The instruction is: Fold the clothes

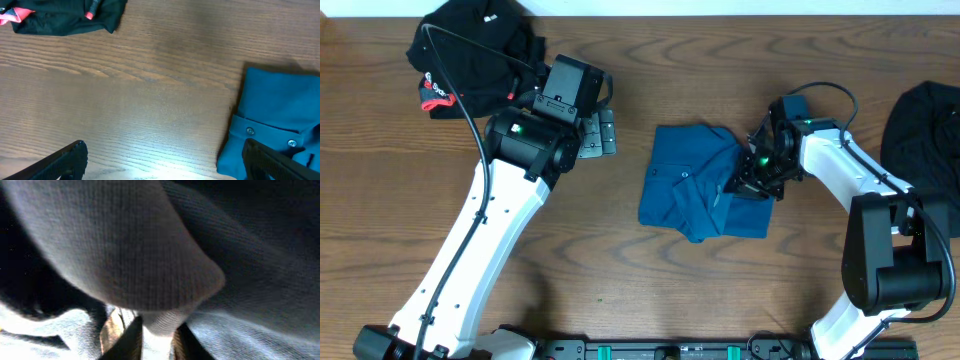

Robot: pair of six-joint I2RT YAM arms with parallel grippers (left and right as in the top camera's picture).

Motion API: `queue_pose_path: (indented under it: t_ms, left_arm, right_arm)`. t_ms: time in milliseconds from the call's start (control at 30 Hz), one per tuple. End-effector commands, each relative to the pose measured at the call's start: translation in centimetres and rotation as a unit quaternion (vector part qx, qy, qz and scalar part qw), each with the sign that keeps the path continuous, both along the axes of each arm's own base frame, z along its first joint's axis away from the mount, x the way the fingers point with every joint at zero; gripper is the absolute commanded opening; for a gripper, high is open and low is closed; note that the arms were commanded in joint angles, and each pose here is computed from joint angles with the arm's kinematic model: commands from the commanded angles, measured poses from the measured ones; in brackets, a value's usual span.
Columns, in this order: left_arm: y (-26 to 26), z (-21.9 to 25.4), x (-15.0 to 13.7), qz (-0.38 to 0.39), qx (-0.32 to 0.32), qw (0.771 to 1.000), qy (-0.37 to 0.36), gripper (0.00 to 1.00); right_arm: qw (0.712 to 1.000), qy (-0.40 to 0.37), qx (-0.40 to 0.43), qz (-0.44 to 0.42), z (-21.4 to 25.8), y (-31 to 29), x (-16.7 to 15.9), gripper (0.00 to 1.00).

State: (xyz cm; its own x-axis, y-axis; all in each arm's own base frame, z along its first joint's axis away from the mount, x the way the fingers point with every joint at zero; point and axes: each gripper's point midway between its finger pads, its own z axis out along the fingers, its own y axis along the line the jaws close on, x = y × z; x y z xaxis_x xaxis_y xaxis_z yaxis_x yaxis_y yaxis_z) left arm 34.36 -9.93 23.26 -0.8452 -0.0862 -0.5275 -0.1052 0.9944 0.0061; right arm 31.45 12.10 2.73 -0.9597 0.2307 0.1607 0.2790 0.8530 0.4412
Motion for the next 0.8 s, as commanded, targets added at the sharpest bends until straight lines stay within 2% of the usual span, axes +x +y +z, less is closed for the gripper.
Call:
queue_pose_path:
  t_ms: [0,100,367,567,767]
  left_arm:
    - [0.1,-0.5,0.0,0.001,0.002,1.000,0.008,0.98]
    - [0.1,-0.5,0.0,0.001,0.002,1.000,0.008,0.98]
    - [0.1,-0.5,0.0,0.001,0.002,1.000,0.008,0.99]
    - [0.1,-0.5,0.0,0.001,0.002,1.000,0.008,0.99]
    - [0.1,-0.5,0.0,0.001,0.002,1.000,0.008,0.99]
  right_arm:
    - [1.000,-0.013,-0.022,0.005,0.4,-0.4,-0.1,0.09]
    - [0.999,-0.013,-0.039,0.004,0.2,-1.0,-0.1,0.01]
    - [0.996,-0.042,-0.076,-0.001,1.2,-2.4,0.5,0.01]
    - [0.989,-0.099,-0.111,-0.024,4.5,-4.6,1.4,0.01]
    - [0.983,-0.130,-0.122,-0.050,7.6,-7.1,1.0,0.01]
